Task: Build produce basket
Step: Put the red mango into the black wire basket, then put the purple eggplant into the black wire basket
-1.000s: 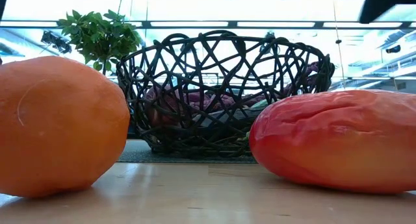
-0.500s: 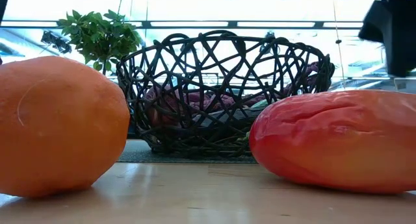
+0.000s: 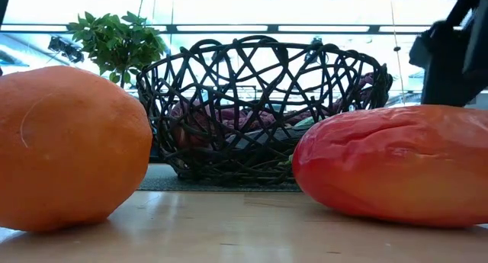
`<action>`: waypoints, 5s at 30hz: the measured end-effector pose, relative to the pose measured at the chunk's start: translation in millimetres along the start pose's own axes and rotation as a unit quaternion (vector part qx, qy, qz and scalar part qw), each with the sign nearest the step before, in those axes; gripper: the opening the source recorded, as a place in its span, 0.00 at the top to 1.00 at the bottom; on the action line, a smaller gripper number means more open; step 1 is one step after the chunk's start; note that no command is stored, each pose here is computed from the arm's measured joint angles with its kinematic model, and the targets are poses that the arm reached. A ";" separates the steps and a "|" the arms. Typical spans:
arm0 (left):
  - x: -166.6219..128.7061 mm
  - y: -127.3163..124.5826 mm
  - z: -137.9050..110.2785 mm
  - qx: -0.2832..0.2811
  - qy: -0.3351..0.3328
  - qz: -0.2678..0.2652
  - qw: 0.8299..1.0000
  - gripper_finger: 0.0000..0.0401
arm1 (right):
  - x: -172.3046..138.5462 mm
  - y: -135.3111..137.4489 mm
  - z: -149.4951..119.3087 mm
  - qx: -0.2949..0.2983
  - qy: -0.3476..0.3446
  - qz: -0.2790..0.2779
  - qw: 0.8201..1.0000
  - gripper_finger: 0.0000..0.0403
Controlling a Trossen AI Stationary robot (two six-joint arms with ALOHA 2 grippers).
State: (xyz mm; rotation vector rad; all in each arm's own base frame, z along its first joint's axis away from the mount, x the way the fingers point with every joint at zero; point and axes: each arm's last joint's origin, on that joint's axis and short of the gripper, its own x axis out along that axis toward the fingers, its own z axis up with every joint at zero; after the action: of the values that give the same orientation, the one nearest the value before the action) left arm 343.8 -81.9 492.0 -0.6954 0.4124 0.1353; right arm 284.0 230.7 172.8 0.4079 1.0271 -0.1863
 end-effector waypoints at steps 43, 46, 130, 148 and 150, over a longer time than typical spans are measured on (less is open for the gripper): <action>-6.0 -14.7 -4.0 0.003 -0.031 -0.027 0.999 0.52 | 19.5 -16.3 2.1 -0.051 0.034 0.085 0.995 0.35; -7.5 -14.5 -3.6 0.020 -0.031 -0.027 0.999 0.52 | -3.6 -1.6 10.1 -0.056 0.035 0.109 0.992 0.34; -72.6 24.8 -26.6 0.082 0.129 0.140 0.978 0.23 | -95.8 -25.6 -89.6 0.180 0.194 -0.084 0.961 0.09; -67.7 23.1 -28.0 0.071 0.128 0.141 0.979 0.23 | -70.9 -35.2 -123.2 0.166 0.241 -0.030 0.956 0.09; -65.3 22.6 -28.5 0.066 0.127 0.141 0.980 0.23 | -68.4 -39.1 -125.4 0.158 0.246 -0.036 0.956 0.10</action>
State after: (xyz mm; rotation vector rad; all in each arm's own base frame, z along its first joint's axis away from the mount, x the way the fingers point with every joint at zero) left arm 269.3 -82.1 485.8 -0.5204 0.7595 0.2863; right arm 136.7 244.4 165.6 0.7328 1.5117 -0.3262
